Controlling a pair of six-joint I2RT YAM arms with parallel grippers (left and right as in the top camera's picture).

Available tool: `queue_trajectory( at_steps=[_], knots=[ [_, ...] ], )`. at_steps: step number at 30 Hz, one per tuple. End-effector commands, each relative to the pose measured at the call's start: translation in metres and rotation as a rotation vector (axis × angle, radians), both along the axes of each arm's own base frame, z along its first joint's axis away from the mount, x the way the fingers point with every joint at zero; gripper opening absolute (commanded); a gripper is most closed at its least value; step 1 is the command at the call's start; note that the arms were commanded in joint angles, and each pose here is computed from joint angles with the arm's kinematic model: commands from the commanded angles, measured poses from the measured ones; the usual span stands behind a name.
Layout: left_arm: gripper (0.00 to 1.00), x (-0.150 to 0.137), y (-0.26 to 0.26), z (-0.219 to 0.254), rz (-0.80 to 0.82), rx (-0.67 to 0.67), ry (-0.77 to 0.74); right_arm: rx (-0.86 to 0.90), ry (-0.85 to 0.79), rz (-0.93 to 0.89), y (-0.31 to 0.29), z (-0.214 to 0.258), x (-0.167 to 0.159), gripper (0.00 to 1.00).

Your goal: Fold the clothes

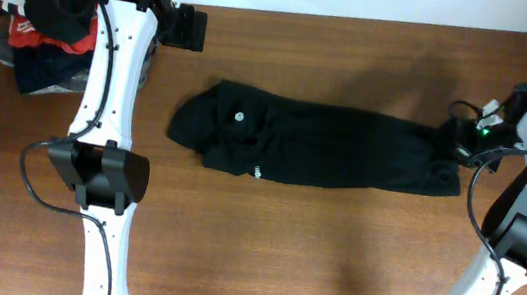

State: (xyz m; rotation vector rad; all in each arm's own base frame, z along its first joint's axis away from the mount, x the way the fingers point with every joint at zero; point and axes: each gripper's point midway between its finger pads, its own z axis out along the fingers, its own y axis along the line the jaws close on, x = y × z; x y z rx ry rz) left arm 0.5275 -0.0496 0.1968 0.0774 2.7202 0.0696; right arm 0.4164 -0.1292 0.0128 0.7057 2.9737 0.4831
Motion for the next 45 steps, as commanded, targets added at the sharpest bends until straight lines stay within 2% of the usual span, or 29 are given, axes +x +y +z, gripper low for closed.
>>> queue_trajectory(
  at_steps=[1, 12, 25, 35, 36, 37, 39, 40, 42, 45],
  knots=[
    [0.99, 0.002, 0.002, -0.004, 0.015, 0.004, 0.003, 0.031, -0.058, 0.081, 0.023, 0.023, 0.019, 0.04],
    [0.99, 0.006, 0.002, -0.002, 0.014, 0.002, -0.013, 0.061, -0.121, 0.334, 0.147, 0.089, 0.031, 0.04],
    [0.99, 0.011, 0.001, 0.0, 0.011, 0.001, -0.037, 0.091, -0.202, 0.453, 0.281, 0.099, 0.04, 0.04],
    [0.99, 0.012, 0.001, 0.001, 0.01, 0.0, -0.041, 0.115, -0.256, 0.497, 0.342, 0.104, 0.037, 0.04],
    [0.99, 0.012, 0.001, 0.001, 0.01, 0.0, -0.041, 0.116, -0.265, 0.504, 0.348, 0.104, 0.038, 0.07],
    [0.99, 0.012, 0.001, 0.001, 0.01, 0.0, -0.041, 0.118, -0.271, 0.51, 0.353, 0.105, 0.037, 0.17],
    [0.99, 0.012, 0.001, 0.001, 0.01, 0.0, -0.041, 0.12, -0.28, 0.523, 0.359, 0.105, 0.037, 0.5],
    [0.99, 0.012, 0.001, 0.001, 0.011, 0.0, -0.041, 0.12, -0.283, 0.524, 0.36, 0.106, 0.037, 0.59],
    [0.99, 0.012, 0.001, 0.001, 0.01, 0.0, -0.04, 0.123, -0.282, 0.506, 0.358, 0.106, 0.039, 0.68],
    [0.99, 0.012, 0.001, 0.001, 0.01, 0.0, -0.04, 0.122, -0.289, 0.481, 0.347, 0.113, 0.043, 0.69]
  ],
)
